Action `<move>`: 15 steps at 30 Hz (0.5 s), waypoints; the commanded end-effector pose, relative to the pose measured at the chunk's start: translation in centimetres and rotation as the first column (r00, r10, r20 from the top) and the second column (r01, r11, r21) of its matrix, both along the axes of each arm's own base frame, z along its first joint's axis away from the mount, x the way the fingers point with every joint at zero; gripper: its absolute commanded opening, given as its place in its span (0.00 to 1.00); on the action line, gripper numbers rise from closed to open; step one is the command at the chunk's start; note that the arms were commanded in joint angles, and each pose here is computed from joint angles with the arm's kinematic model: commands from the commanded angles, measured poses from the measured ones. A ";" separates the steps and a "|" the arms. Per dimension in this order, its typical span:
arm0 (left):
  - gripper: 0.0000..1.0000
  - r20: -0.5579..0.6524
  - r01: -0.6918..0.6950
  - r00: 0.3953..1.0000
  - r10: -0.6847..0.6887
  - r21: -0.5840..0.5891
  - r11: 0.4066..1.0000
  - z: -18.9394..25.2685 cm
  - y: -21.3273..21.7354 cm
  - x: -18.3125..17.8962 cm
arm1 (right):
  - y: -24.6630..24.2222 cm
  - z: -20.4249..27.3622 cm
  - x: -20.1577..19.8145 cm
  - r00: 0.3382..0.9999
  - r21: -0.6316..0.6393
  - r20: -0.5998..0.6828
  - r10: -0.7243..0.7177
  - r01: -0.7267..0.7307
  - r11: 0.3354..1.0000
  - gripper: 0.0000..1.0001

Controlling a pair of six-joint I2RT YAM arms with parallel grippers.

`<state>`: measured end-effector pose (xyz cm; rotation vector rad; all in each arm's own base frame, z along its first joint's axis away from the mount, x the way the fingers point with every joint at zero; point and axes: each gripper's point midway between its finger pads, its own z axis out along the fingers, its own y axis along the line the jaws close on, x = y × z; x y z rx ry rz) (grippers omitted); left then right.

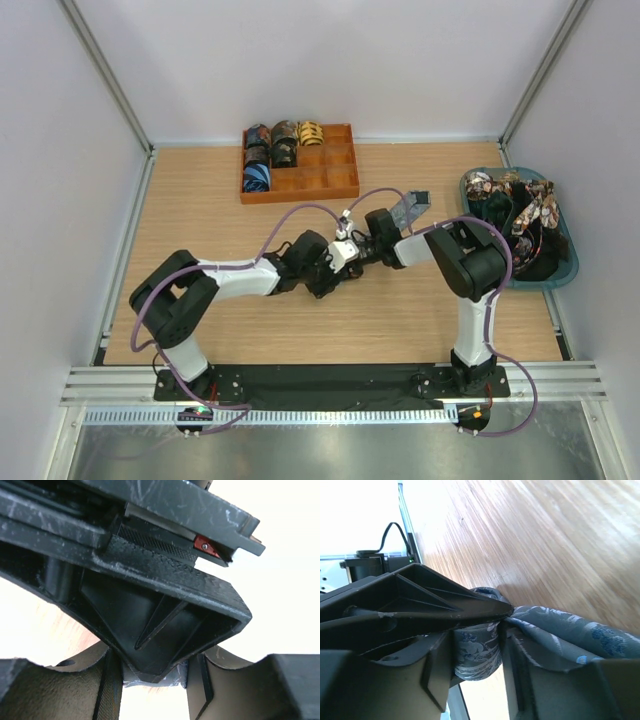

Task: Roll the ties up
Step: Roll the tie

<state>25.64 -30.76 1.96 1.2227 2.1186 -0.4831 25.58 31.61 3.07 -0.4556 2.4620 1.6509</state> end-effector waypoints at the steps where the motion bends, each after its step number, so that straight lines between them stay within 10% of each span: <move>1: 0.29 -0.068 -0.003 0.998 0.008 0.079 0.997 -1.9 1.3 -1.1 | 0.2 1.4 0.9 0.998 0.018 0.057 -0.023 0.022 1.000 0.51; 15: 0.23 -0.109 0.003 0.994 0.011 0.121 0.993 -2.8 1.4 -1.3 | -1.5 5.3 3.8 0.979 -0.021 0.129 -0.156 0.160 0.987 0.62</move>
